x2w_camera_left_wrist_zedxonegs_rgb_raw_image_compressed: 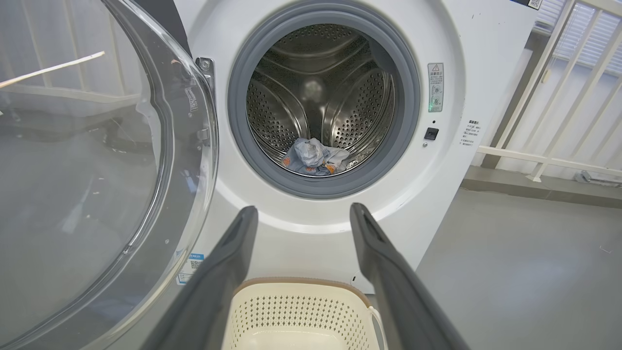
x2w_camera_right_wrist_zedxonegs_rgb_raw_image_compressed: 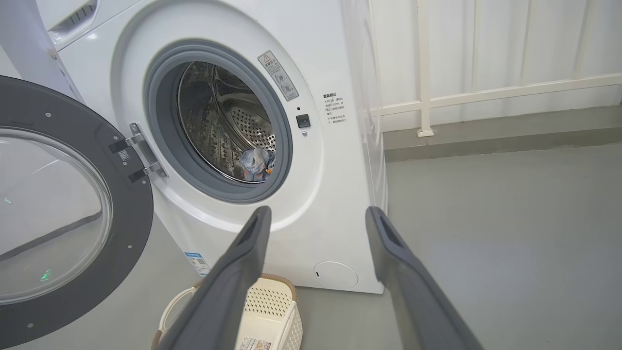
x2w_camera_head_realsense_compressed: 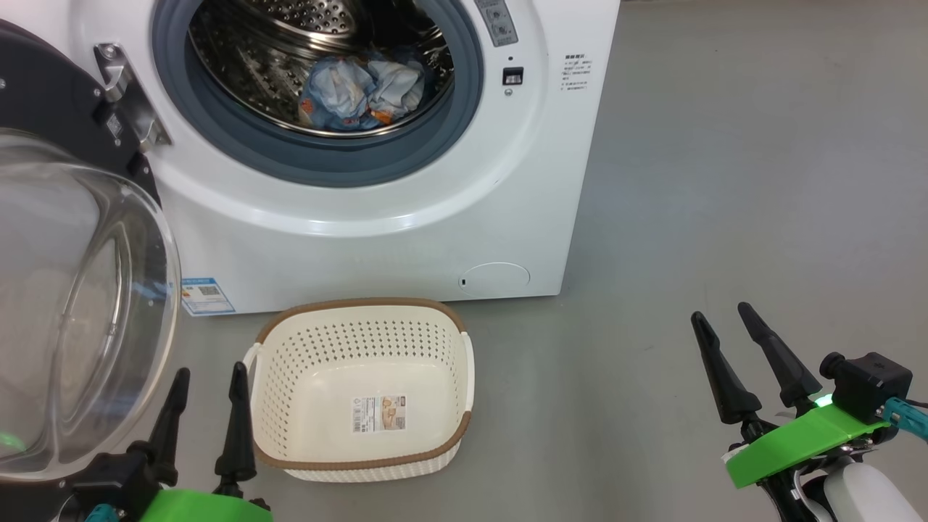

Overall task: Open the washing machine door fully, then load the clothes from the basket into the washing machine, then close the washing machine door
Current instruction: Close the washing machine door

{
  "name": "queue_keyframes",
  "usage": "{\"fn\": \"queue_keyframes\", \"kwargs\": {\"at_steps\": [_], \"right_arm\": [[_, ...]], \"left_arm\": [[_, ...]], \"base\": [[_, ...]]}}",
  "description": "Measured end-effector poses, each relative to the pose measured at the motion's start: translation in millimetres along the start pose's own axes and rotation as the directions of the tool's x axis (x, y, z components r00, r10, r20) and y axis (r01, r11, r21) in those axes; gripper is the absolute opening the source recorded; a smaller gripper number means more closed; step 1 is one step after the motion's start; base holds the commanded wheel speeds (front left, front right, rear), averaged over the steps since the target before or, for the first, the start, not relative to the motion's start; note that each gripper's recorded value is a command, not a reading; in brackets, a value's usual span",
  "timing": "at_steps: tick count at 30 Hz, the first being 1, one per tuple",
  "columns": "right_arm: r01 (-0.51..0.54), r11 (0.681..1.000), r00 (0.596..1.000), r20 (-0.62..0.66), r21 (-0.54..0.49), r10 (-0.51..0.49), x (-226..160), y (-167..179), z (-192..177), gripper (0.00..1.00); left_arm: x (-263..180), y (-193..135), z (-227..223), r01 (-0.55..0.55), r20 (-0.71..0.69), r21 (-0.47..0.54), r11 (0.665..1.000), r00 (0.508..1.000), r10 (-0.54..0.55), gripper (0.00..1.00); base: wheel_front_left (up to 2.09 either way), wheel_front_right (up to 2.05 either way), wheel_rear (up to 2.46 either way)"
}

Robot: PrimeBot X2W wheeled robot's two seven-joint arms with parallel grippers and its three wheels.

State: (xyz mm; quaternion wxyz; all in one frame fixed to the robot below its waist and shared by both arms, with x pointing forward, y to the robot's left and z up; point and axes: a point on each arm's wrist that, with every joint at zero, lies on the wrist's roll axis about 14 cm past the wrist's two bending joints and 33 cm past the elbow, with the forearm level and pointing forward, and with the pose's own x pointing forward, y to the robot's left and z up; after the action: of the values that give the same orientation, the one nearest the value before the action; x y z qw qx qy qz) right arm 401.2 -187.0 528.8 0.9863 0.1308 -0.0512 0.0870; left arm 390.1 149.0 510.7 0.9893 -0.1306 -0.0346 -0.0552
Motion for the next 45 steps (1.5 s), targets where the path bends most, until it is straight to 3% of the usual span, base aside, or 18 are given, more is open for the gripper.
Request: {"fn": "queue_keyframes", "kwargs": {"at_steps": [45], "right_arm": [[-0.013,1.0,1.0,0.002,0.0,0.013,1.6,4.4,0.9,1.0]], "left_arm": [[-4.0,4.3,2.5,-0.014,0.005,0.005,1.0,1.0,0.014,1.0]], "base": [[0.0,0.0,0.0]]}}
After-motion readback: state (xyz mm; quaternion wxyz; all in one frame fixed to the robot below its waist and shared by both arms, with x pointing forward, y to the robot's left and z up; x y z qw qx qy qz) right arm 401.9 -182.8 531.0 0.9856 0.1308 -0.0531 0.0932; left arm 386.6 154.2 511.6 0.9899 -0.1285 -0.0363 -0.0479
